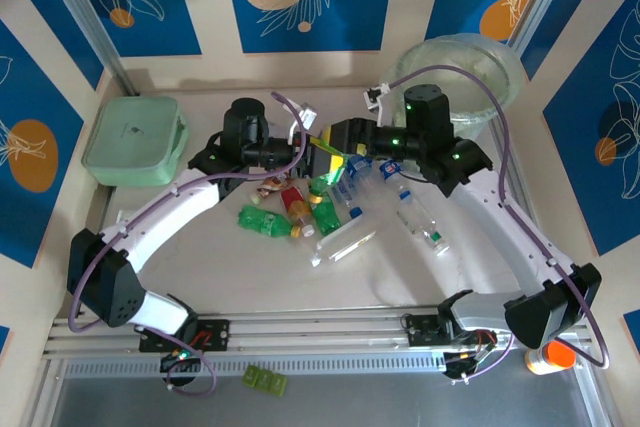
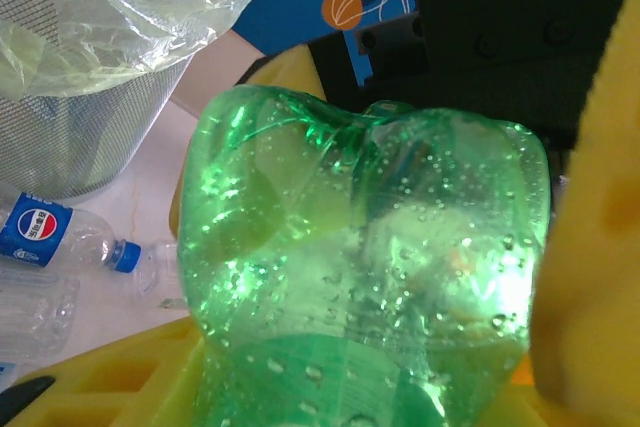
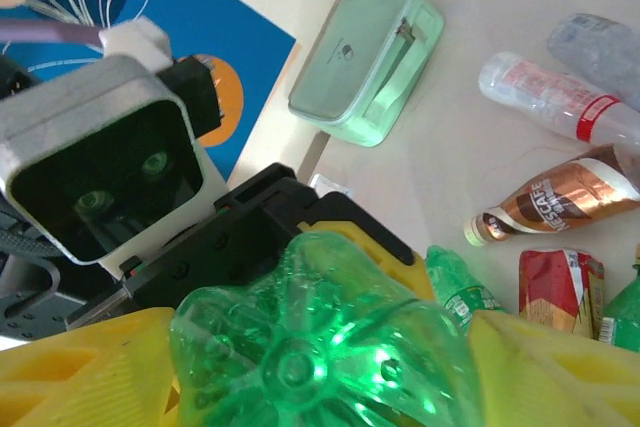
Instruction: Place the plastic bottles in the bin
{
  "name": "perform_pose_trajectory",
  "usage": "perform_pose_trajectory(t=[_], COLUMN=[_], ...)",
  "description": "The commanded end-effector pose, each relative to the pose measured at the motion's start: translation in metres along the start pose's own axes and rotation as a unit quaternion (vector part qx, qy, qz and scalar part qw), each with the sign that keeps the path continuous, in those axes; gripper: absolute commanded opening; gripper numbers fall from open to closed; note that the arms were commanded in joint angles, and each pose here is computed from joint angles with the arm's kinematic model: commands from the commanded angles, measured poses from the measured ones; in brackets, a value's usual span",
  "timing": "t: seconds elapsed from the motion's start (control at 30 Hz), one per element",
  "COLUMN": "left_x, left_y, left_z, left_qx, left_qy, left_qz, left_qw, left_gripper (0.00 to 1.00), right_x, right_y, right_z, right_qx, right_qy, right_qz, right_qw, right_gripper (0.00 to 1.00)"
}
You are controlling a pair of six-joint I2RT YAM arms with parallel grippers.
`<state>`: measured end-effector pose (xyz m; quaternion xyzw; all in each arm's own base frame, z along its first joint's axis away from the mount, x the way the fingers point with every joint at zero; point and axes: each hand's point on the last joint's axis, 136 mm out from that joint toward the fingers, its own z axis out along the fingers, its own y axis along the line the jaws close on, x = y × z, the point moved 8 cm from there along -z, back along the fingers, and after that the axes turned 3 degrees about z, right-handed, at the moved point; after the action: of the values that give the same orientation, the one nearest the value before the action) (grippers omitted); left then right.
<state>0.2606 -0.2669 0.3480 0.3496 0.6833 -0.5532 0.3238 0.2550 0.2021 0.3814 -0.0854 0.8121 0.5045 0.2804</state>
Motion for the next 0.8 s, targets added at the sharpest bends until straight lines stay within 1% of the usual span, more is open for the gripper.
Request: perform_pose_trajectory(t=[0.0, 0.1, 0.2, 0.27, 0.43, 0.5, 0.57, 0.63, 0.7, 0.77], left_x=[-0.004, -0.007, -0.008, -0.009, -0.01, -0.009, -0.008, -0.01, -0.014, -0.016], left_y=[-0.007, -0.009, -0.011, -0.014, -0.025, -0.028, -0.03, -0.033, -0.036, -0.038], left_z=[0.002, 0.002, 0.0, -0.002, -0.005, -0.007, -0.011, -0.018, -0.029, -0.041], left_qx=[0.013, 0.013, 0.008, 0.009, 0.013, 0.006, -0.009, -0.038, -0.079, -0.134], left_qy=[0.004, 0.002, 0.0, -0.003, -0.01, -0.014, -0.022, -0.037, -0.055, -0.071], left_qz=[0.011, 0.01, 0.01, 0.013, 0.021, 0.028, 0.033, 0.044, 0.058, 0.069], left_qw=[1.0, 1.0, 1.0, 1.0, 1.0, 0.999, 0.999, 0.998, 0.994, 0.986], left_gripper=[0.49, 0.49, 0.56, 0.6, 0.75, 0.78, 0.8, 0.82, 0.83, 0.83], right_x=[0.0, 0.002, 0.002, -0.001, -0.005, -0.008, -0.012, -0.018, -0.027, -0.037], right_y=[0.009, 0.007, 0.005, 0.006, 0.012, 0.016, 0.019, 0.023, 0.024, 0.023], right_z=[0.003, 0.0, -0.009, -0.016, -0.03, -0.035, -0.041, -0.051, -0.062, -0.076], right_qx=[-0.006, 0.006, 0.015, 0.014, 0.005, 0.004, 0.006, 0.021, 0.039, 0.054], right_qy=[-0.001, -0.008, -0.023, -0.033, -0.049, -0.059, -0.069, -0.083, -0.103, -0.126], right_qz=[-0.01, -0.007, -0.004, -0.002, 0.002, 0.002, -0.003, -0.013, -0.017, -0.016], right_qw=[1.0, 1.0, 1.0, 0.999, 0.999, 0.998, 0.998, 0.996, 0.994, 0.99], right_gripper=[0.71, 0.63, 0.56, 0.54, 0.52, 0.52, 0.52, 0.52, 0.52, 0.51])
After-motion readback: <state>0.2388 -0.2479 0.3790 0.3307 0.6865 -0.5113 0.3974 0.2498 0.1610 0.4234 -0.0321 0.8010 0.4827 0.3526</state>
